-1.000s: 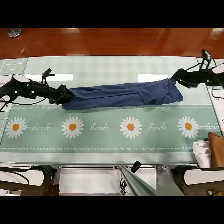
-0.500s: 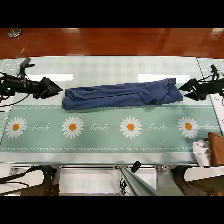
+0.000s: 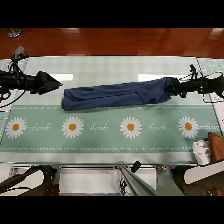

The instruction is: Fold the shirts.

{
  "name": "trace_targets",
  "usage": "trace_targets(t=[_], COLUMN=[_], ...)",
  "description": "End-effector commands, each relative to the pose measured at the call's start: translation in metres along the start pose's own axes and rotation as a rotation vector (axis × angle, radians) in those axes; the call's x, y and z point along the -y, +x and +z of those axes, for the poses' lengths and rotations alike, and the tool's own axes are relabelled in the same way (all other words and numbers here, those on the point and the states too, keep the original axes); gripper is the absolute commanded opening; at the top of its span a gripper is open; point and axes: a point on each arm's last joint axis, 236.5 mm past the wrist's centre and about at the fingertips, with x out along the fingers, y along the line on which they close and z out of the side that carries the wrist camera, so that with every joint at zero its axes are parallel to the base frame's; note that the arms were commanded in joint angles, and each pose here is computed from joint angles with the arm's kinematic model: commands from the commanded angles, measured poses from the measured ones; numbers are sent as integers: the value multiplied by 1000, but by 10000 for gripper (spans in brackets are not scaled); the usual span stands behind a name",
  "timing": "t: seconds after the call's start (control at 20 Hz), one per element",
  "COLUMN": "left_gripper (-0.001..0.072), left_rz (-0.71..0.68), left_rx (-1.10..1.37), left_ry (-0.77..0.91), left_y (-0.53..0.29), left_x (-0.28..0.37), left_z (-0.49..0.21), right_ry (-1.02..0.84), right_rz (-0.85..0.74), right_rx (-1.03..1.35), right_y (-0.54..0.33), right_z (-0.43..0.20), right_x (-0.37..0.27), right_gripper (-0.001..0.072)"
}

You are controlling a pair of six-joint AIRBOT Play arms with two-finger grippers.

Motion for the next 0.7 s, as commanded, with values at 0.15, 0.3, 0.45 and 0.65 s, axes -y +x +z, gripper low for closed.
trace_targets(t=[0.15, 0.3, 0.45, 0.65], left_gripper=[34, 34, 34, 35], left_rz=[-105, -128, -146, -169], left_rx=[-4, 32, 82, 44], left_ry=[86, 164, 218, 221], left_y=[22, 52, 89, 151], left_x=[52, 92, 137, 178], left_z=[-4, -4, -11, -50], right_ry=[-149, -244, -311, -360], right_rz=[50, 81, 109, 37], right_rx=[106, 160, 221, 257], right_y=[-47, -96, -144, -193], right_z=[10, 0, -18, -51], right_x=[-65, -110, -152, -169], right_gripper=[20, 20, 20, 20])
